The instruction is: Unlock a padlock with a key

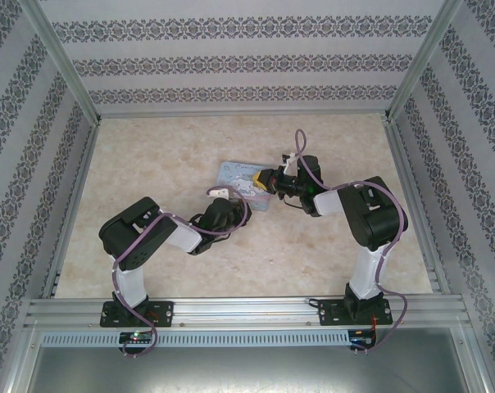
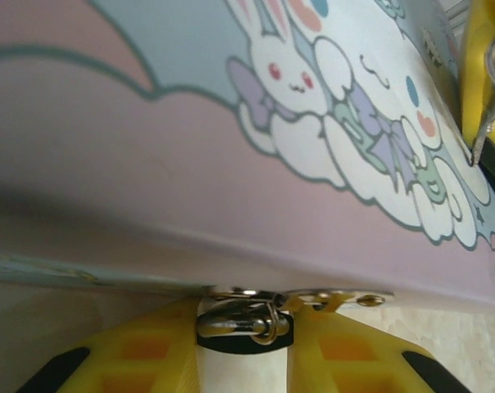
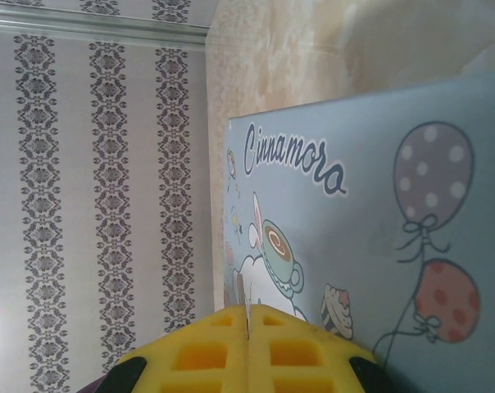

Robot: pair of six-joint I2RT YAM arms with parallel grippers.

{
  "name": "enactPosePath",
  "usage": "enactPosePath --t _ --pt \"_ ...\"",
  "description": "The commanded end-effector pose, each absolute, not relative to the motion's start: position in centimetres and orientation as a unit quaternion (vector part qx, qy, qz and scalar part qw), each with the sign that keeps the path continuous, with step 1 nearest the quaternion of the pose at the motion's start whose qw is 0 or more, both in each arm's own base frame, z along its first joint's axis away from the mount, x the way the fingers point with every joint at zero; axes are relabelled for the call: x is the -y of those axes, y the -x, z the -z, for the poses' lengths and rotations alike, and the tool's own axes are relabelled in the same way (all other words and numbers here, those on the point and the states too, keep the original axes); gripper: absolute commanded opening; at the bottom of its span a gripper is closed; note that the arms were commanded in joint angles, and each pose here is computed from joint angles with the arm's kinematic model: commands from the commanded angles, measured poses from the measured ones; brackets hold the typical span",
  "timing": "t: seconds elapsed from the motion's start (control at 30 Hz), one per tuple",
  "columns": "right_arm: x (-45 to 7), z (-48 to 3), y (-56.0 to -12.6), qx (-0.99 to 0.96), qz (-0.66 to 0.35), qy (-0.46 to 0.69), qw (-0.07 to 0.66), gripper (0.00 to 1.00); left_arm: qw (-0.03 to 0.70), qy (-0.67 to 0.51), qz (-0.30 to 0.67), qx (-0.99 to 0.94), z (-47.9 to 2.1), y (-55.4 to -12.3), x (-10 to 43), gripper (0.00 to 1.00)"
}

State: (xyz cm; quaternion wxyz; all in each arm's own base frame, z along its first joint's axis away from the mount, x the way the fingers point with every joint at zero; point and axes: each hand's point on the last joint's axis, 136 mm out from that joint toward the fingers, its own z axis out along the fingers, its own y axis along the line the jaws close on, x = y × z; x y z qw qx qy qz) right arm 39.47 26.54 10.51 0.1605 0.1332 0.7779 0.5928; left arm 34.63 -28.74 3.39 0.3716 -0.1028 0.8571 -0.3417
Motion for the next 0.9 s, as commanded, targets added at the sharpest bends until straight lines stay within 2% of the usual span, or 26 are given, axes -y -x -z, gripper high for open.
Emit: enactPosePath --t 0.0,0.1,0.2,0.37,0.57,0.87 --pt "-27.2 -9.7 -38.8 -0.781 -0.594 -0.128 0.143 0.0 0.32 0.105 0.293 -0.895 1.1 -32.7 28.0 0.21" --pt "-27.2 -10.1 -38.9 -0.779 -0.597 -0.125 0.145 0.0 0.32 0.104 0.294 -0.894 0.8 -32.9 28.2 0.08" --pt "-27.1 -11.3 -39.3 -0.774 -0.603 -0.12 0.152 0.0 0.315 0.103 0.3 -0.894 0.3 -32.9 28.5 0.0" --pt "-26.3 -13.8 -39.2 -0.765 -0.611 -0.11 0.169 0.0 0.295 0.104 0.32 -0.894 -1.4 -32.8 29.5 0.0" --pt "-25.6 -16.3 -36.8 -0.757 -0.621 -0.088 0.184 0.0 0.259 0.095 0.343 -0.898 -3.5 -32.5 30.8 0.0" --pt "-23.2 -15.5 -31.3 -0.768 -0.607 -0.07 0.189 0.0 0.221 0.125 0.384 -0.888 -4.2 -32.4 30.6 0.0"
